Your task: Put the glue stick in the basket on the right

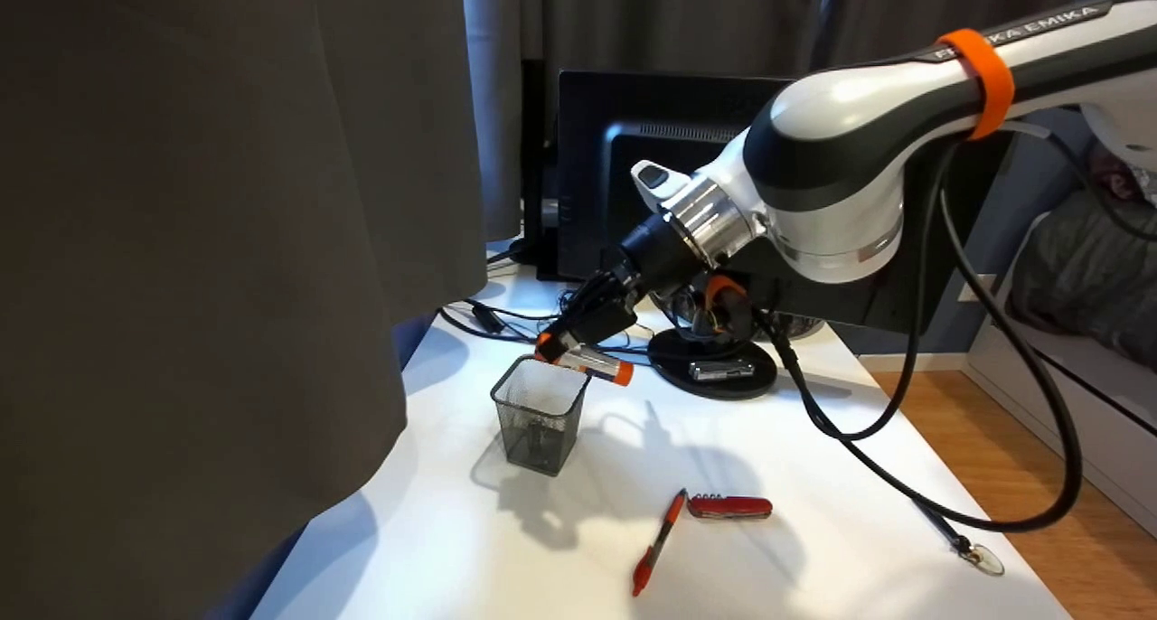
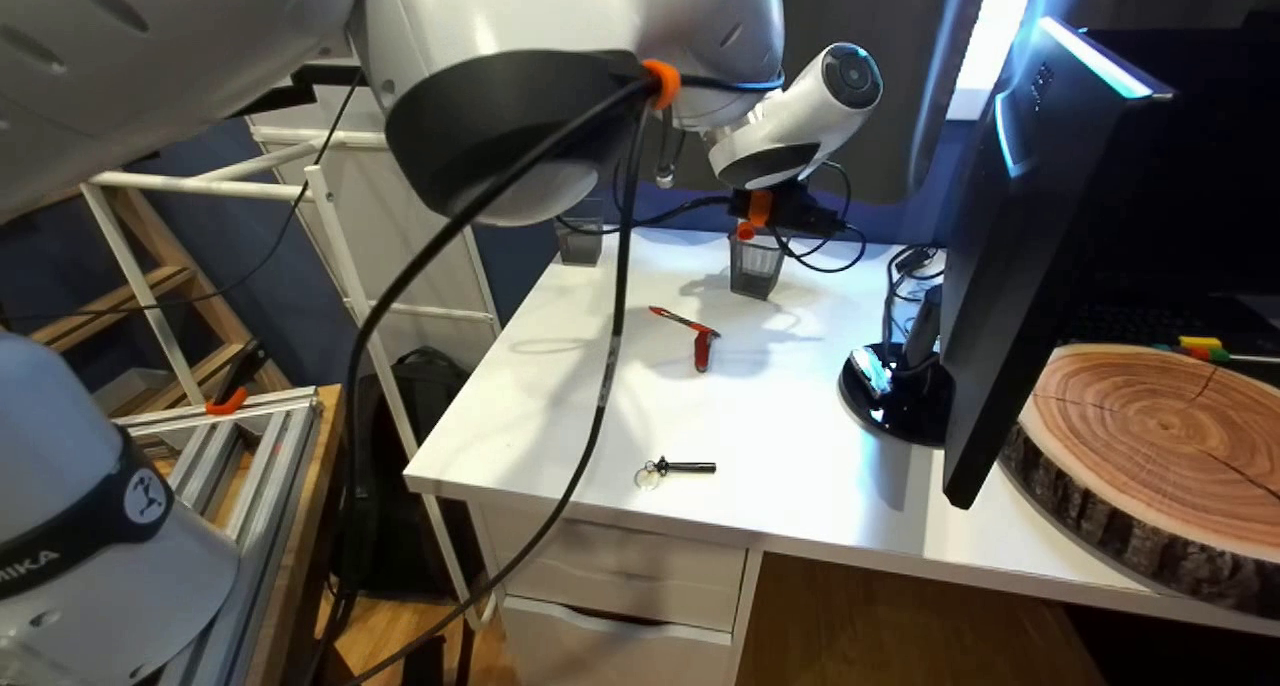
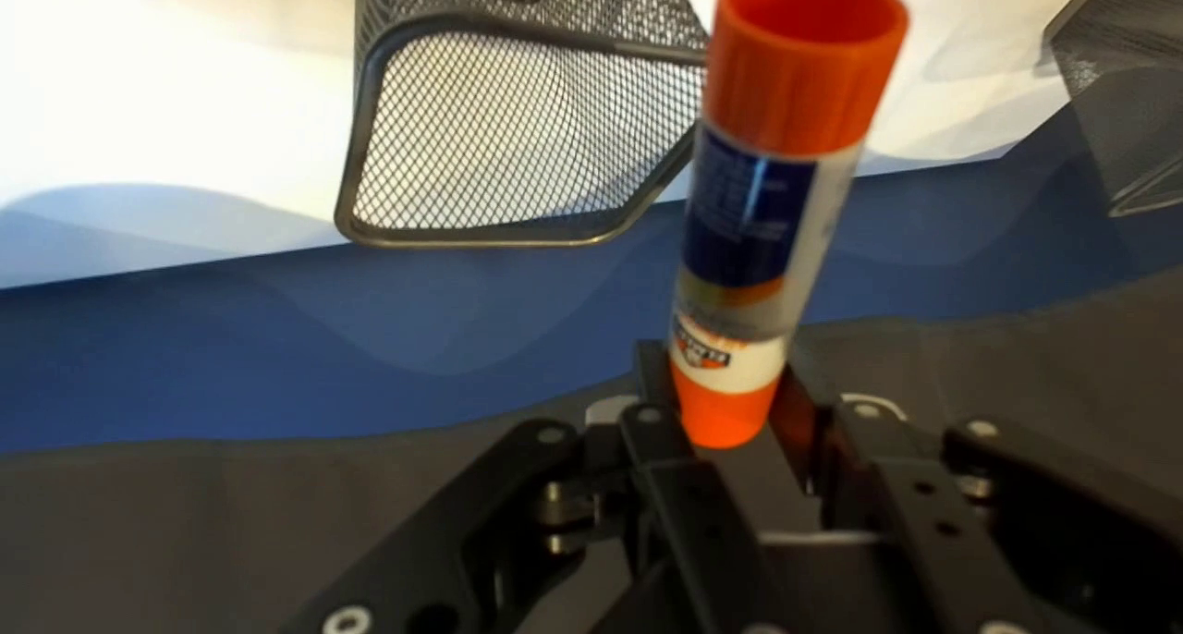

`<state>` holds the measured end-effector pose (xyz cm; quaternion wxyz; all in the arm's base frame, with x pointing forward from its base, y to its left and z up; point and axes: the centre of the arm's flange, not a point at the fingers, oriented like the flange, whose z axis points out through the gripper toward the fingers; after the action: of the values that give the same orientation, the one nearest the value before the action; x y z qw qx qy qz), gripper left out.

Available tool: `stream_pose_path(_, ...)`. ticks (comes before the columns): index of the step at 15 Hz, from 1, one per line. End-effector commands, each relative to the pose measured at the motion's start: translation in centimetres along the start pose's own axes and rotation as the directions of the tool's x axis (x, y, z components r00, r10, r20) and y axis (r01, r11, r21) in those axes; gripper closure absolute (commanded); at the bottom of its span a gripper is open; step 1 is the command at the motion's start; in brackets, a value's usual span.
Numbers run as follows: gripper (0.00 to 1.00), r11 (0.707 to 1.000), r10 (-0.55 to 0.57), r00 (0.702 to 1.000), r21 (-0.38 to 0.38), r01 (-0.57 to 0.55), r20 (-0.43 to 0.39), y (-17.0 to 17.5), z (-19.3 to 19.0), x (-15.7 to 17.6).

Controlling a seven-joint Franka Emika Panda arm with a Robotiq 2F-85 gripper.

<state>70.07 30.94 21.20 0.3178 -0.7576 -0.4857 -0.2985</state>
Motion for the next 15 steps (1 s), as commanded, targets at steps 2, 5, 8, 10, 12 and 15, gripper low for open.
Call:
stream_pose_path(2, 0.92, 0.997, -0.067, 0.982, -0.059, 0.057, -0.174, -0.8, 1.2, 1.7)
stream_pose_path(5, 0.92, 0.993, -0.084, 0.975, -0.097, 0.065, -0.206, -0.4, 2.6, 2.9)
stream_pose_path(8, 0.92, 0.988, -0.085, 0.974, -0.145, 0.056, -0.209, 0.5, 3.9, 3.5)
stream_pose_path(10, 0.92, 0.984, -0.079, 0.975, -0.172, 0.044, -0.208, 1.4, 4.4, 3.6)
stream_pose_path(12, 0.42, 0.983, -0.087, 0.976, -0.178, 0.052, -0.199, 2.3, 4.8, 3.5)
stream_pose_path(15, 0.23, 0.987, -0.067, 0.976, -0.158, 0.034, -0.206, 2.9, 4.7, 3.5)
